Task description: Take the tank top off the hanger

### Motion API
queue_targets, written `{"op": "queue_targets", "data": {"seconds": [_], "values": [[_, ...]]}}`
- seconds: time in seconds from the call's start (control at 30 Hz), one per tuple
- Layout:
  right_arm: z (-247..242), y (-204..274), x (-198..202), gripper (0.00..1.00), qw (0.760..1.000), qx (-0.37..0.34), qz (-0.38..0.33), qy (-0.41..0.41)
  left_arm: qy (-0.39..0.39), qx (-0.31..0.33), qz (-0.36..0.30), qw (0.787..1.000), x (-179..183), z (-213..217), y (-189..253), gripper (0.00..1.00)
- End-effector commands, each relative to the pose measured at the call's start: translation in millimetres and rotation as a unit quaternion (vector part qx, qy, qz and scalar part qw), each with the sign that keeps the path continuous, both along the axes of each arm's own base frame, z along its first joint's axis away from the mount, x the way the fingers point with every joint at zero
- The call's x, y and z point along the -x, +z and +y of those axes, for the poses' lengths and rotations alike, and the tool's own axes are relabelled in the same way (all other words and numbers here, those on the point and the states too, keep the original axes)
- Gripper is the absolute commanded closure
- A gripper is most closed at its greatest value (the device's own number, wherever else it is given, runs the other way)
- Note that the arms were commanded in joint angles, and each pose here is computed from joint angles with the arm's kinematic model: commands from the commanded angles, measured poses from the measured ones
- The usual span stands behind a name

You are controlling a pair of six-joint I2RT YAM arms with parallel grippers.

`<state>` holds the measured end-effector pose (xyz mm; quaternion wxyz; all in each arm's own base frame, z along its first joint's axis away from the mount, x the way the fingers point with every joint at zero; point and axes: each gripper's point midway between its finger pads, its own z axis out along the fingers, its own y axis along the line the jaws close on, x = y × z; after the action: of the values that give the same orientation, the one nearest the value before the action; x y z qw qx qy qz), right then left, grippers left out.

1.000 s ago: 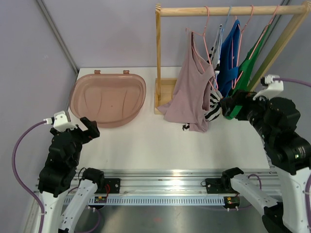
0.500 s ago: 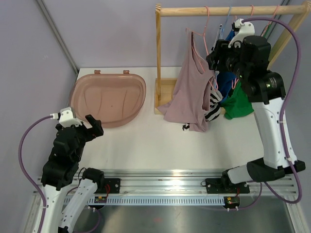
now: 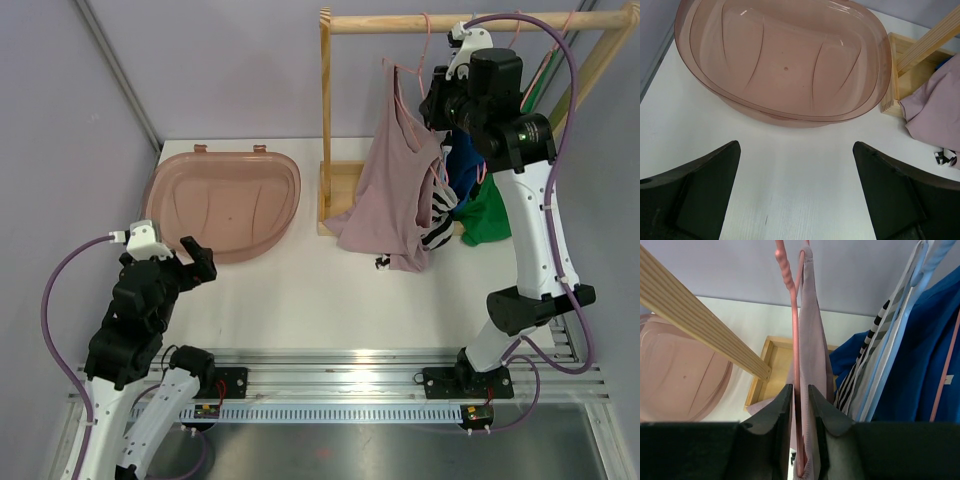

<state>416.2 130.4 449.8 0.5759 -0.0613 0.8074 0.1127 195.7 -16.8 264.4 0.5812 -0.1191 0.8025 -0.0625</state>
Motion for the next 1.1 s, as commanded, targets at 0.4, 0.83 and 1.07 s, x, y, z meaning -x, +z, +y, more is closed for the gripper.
{"op": "queue_targets", "data": {"seconds": [0.4, 0.83, 1.07], "values": [[5, 17, 7, 1.0, 1.0, -0.005, -0.016, 0.018, -0.011, 0.007, -0.025, 1.0, -5, -5, 12, 0.01], [12, 112, 60, 1.0, 0.985, -0.099, -0.13, 0.063, -0.007, 0.004, -0.023, 1.0, -5, -4, 11, 0.01], [18, 88, 94, 1.0, 0.985, -0.113, -0.09, 0.098, -0.029, 0.004, -0.031, 0.999, -5, -11, 18, 0.01]]}}
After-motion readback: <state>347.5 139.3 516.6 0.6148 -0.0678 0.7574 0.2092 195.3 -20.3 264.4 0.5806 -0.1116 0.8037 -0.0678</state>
